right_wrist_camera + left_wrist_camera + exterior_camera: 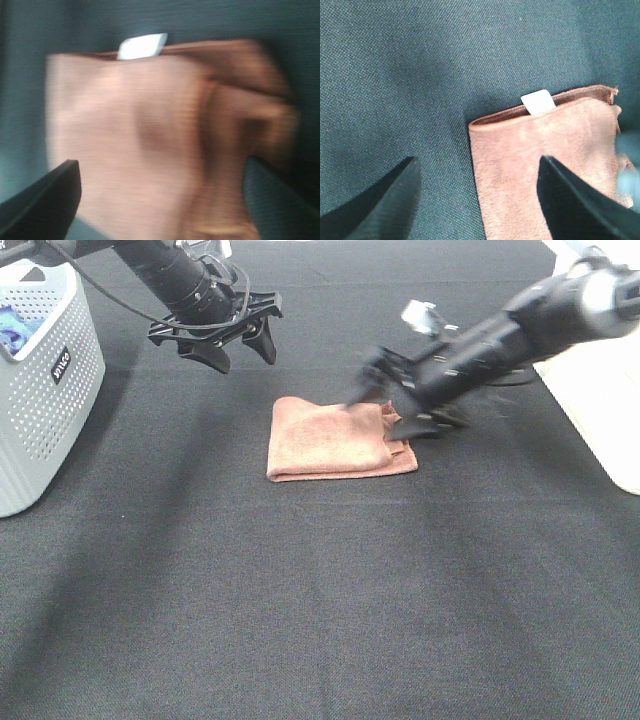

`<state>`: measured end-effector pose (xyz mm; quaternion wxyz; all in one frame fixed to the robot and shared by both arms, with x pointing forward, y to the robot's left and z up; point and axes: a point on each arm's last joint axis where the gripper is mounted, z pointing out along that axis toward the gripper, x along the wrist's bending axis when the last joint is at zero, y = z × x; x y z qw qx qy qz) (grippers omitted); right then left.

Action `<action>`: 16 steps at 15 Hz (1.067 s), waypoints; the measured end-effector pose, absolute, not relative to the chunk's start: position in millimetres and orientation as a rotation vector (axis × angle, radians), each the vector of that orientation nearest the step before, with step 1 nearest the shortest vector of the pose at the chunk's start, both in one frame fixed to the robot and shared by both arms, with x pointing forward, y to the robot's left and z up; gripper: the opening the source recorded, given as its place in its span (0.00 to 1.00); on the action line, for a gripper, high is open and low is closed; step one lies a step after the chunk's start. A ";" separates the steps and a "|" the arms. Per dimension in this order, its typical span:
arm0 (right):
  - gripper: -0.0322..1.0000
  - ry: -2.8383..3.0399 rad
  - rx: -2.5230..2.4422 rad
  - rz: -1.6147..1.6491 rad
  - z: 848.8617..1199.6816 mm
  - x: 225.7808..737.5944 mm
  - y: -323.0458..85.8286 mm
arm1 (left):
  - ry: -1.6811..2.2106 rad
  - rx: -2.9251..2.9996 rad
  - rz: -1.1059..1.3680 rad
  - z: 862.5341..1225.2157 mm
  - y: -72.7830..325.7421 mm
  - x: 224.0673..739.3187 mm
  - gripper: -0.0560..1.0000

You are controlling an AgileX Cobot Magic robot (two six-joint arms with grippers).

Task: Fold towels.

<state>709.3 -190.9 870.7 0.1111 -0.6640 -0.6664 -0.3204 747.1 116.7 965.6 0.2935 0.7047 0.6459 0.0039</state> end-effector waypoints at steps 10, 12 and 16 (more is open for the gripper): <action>0.83 -2.173 -1.885 -0.870 988.5 680.1 -208.3 | 1.666 2.101 0.133 1039.7 136.9 714.7 0.66; 0.83 -2.198 -1.895 -0.857 1030.6 660.8 -209.4 | 1.647 2.075 0.252 1081.0 146.8 701.1 0.66; 0.83 -2.358 -1.981 -0.789 1114.6 607.0 -227.3 | 1.561 1.984 0.421 1177.1 171.8 636.2 0.66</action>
